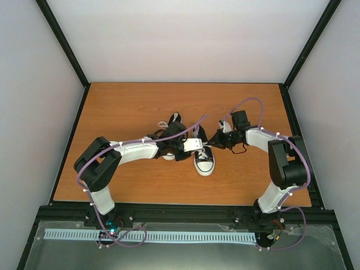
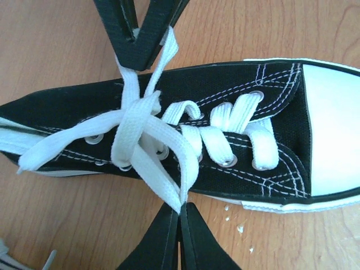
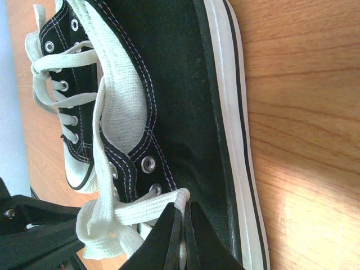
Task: Tie the shoes
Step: Tie the shoelace on the shoe.
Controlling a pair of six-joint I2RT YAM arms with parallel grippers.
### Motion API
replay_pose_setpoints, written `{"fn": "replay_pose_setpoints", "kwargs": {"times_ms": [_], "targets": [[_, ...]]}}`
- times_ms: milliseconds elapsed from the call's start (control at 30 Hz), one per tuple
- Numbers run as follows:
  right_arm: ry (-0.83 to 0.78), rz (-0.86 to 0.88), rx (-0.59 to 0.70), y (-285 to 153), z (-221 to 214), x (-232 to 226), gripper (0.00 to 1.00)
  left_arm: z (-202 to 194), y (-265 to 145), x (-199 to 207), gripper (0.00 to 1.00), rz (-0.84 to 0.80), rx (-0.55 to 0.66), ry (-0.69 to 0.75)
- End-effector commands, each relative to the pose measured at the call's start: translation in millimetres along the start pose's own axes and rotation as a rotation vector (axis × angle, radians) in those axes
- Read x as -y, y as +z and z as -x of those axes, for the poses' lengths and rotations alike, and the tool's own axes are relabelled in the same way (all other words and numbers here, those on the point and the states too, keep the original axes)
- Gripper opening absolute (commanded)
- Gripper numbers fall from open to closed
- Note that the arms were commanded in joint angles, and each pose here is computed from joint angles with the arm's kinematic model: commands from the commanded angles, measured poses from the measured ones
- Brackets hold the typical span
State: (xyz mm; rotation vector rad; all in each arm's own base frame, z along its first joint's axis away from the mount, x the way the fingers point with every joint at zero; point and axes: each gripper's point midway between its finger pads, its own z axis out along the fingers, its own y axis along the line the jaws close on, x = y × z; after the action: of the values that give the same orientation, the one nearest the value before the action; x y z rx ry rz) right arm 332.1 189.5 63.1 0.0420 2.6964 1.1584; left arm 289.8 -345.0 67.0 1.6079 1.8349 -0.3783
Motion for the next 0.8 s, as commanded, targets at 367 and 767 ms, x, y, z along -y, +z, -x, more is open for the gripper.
{"fn": "replay_pose_setpoints", "kwargs": {"times_ms": [367, 767], "targets": [[0.01, -0.027, -0.041, 1.4, -27.0, 13.3, 0.03, -25.4, -6.1, -38.7, 0.01, 0.042, -0.088, -0.069], [0.024, -0.031, -0.053, 5.2, -35.5, 20.5, 0.03, -46.0, 7.1, -81.0, 0.01, 0.192, -0.17, 0.09]]}}
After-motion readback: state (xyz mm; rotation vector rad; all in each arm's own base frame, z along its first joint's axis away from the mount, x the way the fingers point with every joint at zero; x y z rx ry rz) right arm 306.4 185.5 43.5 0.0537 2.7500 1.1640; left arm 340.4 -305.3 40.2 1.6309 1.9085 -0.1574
